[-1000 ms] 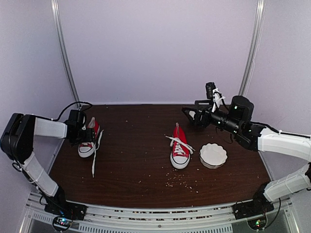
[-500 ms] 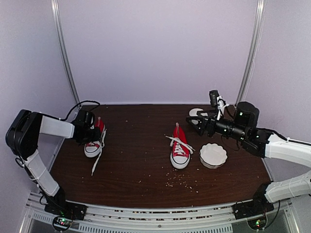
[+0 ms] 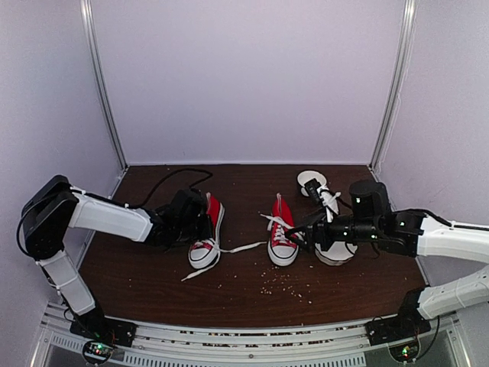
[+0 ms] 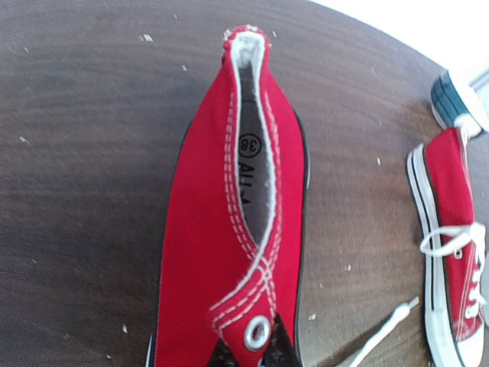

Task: Tie the shoes
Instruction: Move the shoe to the center of the board.

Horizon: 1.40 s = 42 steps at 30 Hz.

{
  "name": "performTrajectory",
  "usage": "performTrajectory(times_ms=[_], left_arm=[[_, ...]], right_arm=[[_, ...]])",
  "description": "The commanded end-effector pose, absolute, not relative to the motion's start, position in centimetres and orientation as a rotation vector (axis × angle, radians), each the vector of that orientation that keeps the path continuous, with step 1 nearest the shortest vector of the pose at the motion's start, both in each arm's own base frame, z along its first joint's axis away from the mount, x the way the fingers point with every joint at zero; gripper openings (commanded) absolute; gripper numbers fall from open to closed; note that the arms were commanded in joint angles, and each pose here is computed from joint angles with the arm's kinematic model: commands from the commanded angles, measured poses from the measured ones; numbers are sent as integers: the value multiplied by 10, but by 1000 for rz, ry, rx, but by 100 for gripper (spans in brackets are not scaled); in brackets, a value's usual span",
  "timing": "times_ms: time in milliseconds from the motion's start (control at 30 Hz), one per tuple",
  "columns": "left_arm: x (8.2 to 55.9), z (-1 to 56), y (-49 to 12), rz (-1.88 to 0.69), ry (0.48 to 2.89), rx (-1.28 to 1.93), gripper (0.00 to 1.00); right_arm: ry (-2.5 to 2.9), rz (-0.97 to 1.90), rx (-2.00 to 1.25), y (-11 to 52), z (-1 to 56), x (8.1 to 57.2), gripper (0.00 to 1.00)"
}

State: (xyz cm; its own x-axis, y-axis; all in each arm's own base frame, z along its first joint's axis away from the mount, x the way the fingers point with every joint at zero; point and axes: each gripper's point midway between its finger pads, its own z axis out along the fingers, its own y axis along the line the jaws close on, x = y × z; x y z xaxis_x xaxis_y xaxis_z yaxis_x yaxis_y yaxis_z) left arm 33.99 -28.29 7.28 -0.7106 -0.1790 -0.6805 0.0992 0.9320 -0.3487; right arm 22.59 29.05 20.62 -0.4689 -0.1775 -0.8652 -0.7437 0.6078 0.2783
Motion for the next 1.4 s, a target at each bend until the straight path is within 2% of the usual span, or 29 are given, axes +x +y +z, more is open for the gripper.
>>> performTrajectory(times_ms=[0, 100, 267, 400, 433, 533, 600, 633, 700, 967, 1067, 1233, 1367], left_arm=[[358, 132, -296, -460, 2121, -146, 0], [350, 140, -285, -361, 2114, -152, 0], [365, 125, -257, -213, 2138, -163, 0], [376, 109, -262, -164, 2164, -95, 0], [376, 104, -266, -176, 2181, -74, 3], [375, 104, -278, -253, 2204, -2, 56], [371, 121, -280, -268, 2186, 67, 79], [369, 130, -278, -259, 2174, 100, 88], [362, 148, -269, -221, 2147, 163, 95], [322, 168, -260, -193, 2046, 384, 97], [314, 163, -256, -138, 2033, 442, 97], [308, 151, -235, -54, 2003, 433, 98], [310, 156, -227, -18, 1977, 404, 97]], right_arm=[[1983, 769, -751, 284, 210, 221, 85], [1980, 767, -771, 286, 210, 217, 84], [1995, 749, -804, 291, 202, 215, 84], [2043, 686, -854, 295, 192, 214, 83], [2048, 677, -868, 296, 191, 213, 83], [2060, 670, -903, 298, 187, 209, 83], [2055, 685, -927, 300, 187, 204, 83], [2050, 694, -942, 301, 187, 202, 84], [2046, 693, -965, 301, 188, 200, 84], [1948, 573, -1099, 333, 204, 231, 85], [2001, 562, -1263, 362, 180, 243, 84], [2131, 460, -1430, 393, 126, 281, 76], [2224, 405, -1573, 407, 84, 291, 67]])
